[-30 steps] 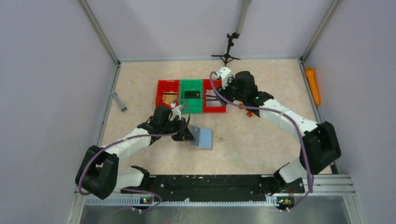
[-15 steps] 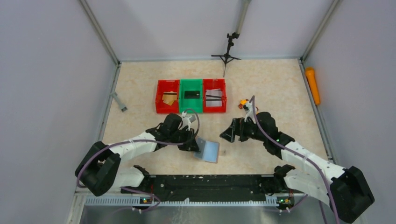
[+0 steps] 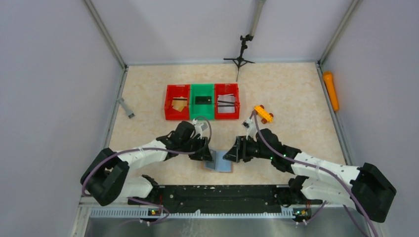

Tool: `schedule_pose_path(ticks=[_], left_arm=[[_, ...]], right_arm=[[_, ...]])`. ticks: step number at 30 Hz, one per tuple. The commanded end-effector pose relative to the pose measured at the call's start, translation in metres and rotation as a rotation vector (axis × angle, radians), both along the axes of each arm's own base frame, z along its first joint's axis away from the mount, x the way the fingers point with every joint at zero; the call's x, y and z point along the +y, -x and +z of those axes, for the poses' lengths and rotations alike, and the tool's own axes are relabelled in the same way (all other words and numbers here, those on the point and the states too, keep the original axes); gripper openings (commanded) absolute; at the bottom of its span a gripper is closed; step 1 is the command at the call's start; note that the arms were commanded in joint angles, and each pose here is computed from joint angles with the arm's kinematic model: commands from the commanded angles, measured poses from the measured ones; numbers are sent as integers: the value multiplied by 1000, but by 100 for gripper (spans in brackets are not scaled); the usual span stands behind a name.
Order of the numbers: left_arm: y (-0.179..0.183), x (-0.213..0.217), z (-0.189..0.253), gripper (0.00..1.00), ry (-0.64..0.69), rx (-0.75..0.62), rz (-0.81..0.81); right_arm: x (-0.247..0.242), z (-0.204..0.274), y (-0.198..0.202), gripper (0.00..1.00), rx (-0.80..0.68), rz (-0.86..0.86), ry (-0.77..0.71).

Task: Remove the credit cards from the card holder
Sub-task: Remove the credit card from the card holder.

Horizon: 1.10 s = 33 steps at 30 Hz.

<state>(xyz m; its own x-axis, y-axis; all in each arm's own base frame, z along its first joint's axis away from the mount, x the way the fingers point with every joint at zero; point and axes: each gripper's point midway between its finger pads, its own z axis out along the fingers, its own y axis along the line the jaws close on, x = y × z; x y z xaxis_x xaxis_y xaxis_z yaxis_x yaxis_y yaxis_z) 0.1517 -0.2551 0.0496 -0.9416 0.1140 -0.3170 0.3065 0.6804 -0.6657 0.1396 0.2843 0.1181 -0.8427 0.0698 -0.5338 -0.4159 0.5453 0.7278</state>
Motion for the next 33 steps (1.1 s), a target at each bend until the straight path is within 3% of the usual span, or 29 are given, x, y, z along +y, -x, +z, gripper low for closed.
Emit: schedule_pose_path(ticks=[1,6,16,33], left_arm=[[-14,-6,29,43,57,-100,29],[-13,-7,41,43,97,-120,39],[-15,-7,37,29,85,-115,46],[-14,-17,46,22,166,-114,34]], right_arm=[[19,9,-10,54,-6,-37,-41],[27,-15,-12,42,43,-42,-26],[37,-51,-15,36,87,-36,40],[34,-76,-14,32,118,-33,110]])
